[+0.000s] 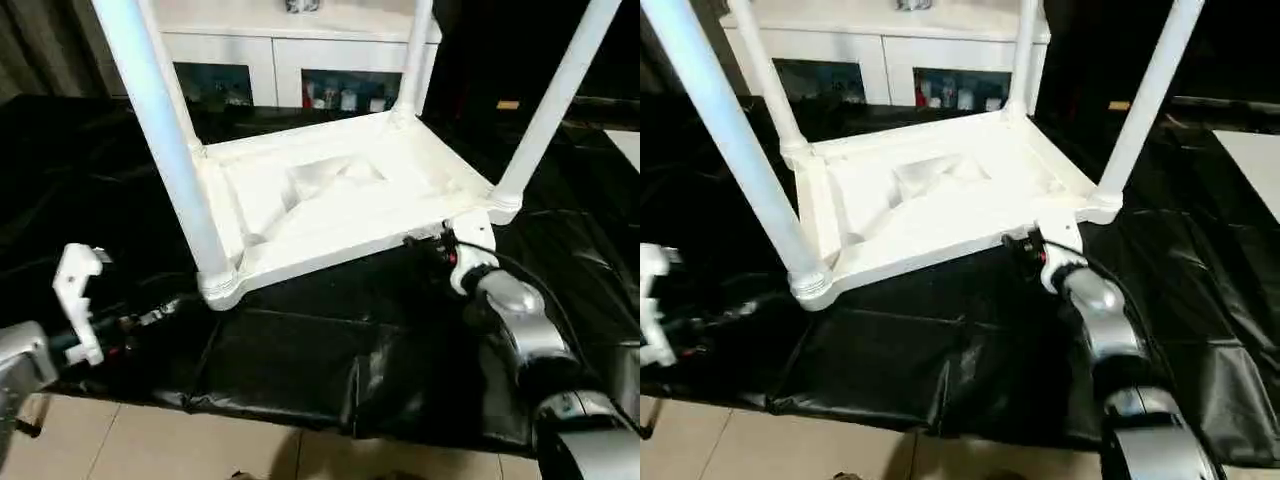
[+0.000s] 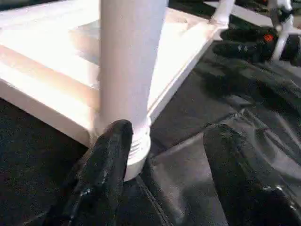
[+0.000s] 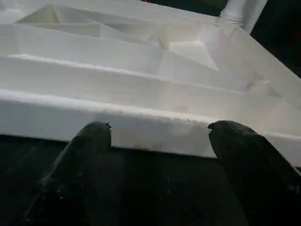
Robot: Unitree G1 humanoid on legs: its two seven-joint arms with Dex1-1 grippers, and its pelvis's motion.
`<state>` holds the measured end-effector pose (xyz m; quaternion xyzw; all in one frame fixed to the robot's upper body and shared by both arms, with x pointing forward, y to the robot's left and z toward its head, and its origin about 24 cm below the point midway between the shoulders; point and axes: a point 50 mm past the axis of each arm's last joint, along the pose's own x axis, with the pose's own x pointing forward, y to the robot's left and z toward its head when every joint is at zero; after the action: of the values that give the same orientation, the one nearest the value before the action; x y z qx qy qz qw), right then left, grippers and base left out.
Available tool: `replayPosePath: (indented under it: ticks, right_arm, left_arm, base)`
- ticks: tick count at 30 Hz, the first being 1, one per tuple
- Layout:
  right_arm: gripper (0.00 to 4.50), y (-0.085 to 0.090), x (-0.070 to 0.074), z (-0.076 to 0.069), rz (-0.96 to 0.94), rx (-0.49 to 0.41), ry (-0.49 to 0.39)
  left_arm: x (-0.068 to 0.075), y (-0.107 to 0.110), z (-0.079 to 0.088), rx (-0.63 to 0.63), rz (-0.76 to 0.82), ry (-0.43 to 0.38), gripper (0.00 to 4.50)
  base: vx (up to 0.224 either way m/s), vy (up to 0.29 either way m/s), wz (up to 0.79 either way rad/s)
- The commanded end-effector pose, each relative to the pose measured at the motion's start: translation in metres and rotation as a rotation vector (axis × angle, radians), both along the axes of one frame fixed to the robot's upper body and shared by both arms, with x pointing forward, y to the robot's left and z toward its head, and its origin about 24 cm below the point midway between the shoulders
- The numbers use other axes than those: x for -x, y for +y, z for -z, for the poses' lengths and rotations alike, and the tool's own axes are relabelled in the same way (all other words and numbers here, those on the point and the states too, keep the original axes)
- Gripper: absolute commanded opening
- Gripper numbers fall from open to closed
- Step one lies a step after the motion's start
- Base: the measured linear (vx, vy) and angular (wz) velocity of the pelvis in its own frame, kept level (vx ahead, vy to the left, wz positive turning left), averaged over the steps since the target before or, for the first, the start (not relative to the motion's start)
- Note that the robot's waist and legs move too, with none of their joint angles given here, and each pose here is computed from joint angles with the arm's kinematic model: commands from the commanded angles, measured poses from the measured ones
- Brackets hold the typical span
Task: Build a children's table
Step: Rotate table base
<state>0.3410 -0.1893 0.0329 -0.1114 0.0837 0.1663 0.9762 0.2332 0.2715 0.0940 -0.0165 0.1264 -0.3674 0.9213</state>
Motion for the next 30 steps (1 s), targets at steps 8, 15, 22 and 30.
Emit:
replayPosePath:
  ticks: [8, 15, 22, 30]
  right_arm:
    - [3.77, 0.005, -0.005, -0.001, 0.036, 0.018, 0.014]
    - [3.77, 0.015, -0.009, -0.001, 0.024, 0.032, 0.029]
    - [3.77, 0.012, -0.01, 0.008, 0.091, 0.095, 0.093]
    - [3.77, 0.001, -0.011, 0.011, 0.184, 0.095, 0.128]
  left_arm:
    - [-0.03, -0.01, -0.008, 0.02, -0.042, -0.096, 3.64]
    - [-0.052, -0.026, -0.008, 0.049, -0.006, -0.11, 4.32]
    - [-0.05, -0.08, -0.02, 0.161, 0.257, -0.088, 4.49]
    - [-0.032, -0.124, -0.036, 0.235, 0.522, -0.068, 4.49]
  base:
    - [0.0, 0.0, 0.0]
    - [0.0, 0.0, 0.0]
    - [0.0, 0.0, 0.0]
    - [0.0, 0.0, 0.0]
